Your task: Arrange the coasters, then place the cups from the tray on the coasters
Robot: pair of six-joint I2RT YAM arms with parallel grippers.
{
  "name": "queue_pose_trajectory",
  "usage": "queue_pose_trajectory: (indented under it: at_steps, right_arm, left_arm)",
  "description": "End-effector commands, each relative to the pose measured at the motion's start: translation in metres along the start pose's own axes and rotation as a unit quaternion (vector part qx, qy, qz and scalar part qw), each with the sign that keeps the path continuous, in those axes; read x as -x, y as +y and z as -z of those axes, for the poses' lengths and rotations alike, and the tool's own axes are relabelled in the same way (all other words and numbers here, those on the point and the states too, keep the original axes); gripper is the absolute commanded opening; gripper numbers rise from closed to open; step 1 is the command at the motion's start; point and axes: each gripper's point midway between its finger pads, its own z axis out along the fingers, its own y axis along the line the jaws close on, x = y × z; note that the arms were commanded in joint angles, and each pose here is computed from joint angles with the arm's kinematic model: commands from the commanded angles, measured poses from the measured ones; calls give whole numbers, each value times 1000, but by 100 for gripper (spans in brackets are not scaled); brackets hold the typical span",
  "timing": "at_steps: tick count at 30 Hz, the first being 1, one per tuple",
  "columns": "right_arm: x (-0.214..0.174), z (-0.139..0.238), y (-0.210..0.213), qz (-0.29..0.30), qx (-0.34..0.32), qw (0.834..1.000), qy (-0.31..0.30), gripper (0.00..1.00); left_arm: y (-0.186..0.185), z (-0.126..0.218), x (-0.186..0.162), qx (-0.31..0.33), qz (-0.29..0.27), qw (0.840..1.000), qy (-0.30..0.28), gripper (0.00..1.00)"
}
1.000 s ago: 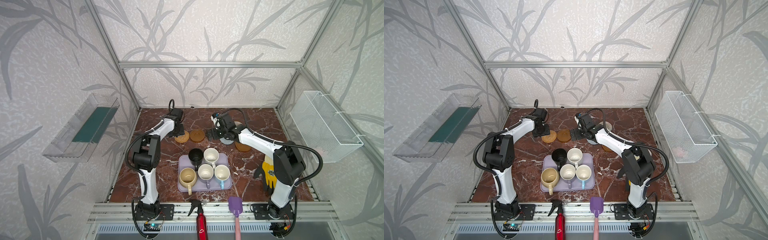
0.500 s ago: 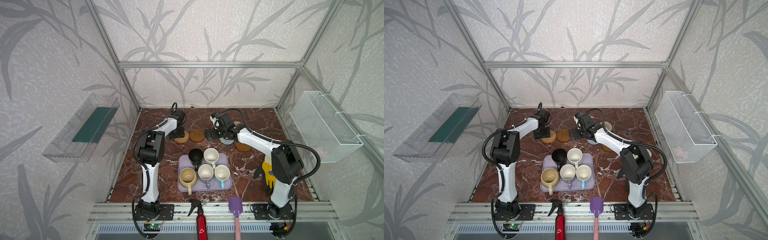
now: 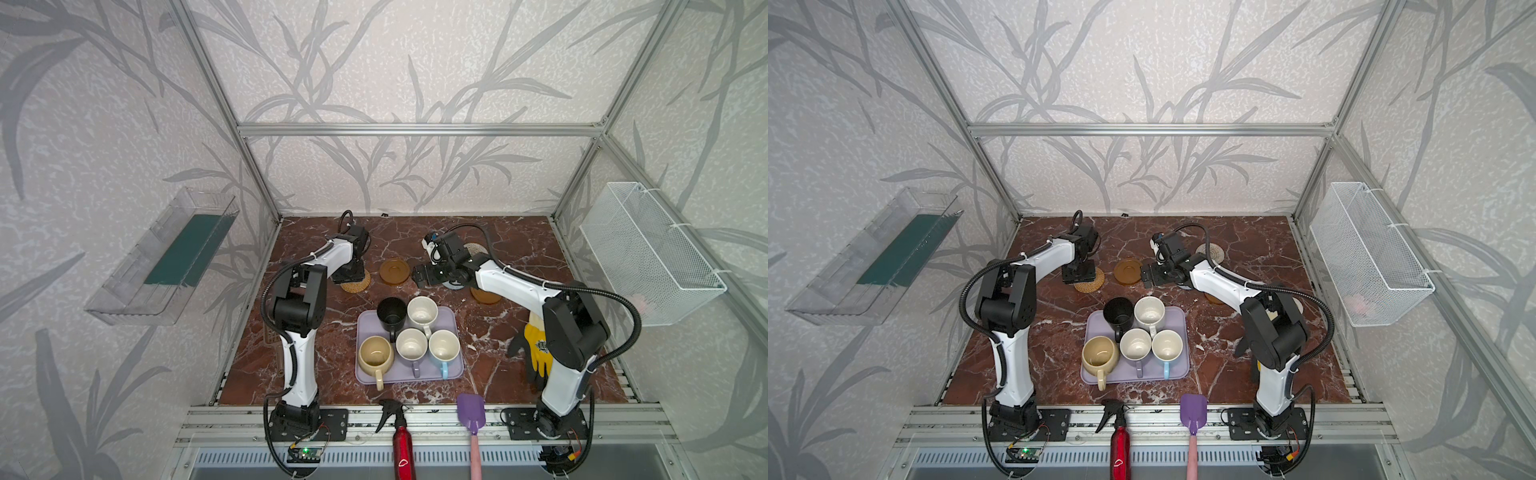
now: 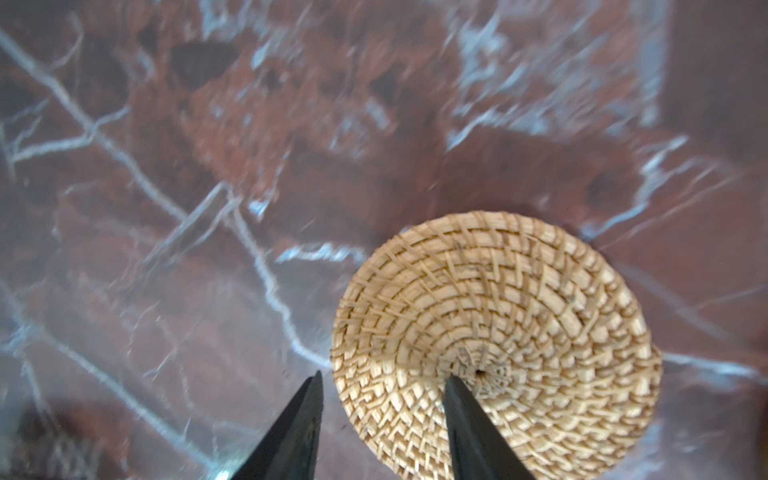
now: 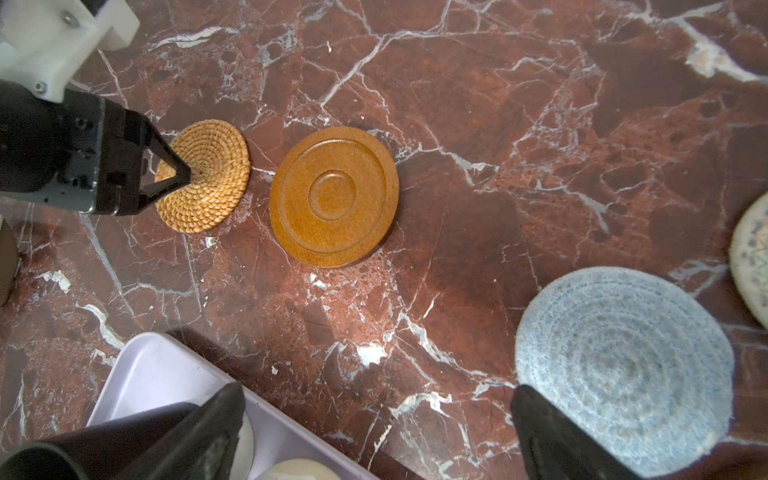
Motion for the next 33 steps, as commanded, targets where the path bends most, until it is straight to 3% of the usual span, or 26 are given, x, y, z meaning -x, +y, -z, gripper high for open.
queue_pose_trajectory:
  at_steps: [1, 10, 23, 33]
  right_arm:
    - [12, 17, 8, -3, 11, 1000, -27, 100]
    - [11, 25, 9, -5, 15, 999, -32, 100]
    - [13, 34, 7, 2, 5, 999, -39, 99]
    - [20, 41, 7, 3, 2, 999, -50, 100]
  left_arm:
    - [25, 4, -21, 33, 10, 999, 23, 50]
    - [35, 8, -16, 19, 28, 999, 16, 50]
    - [15, -4, 5, -8, 35, 999, 17, 50]
    - [21, 40, 37, -20, 56, 997, -41, 57]
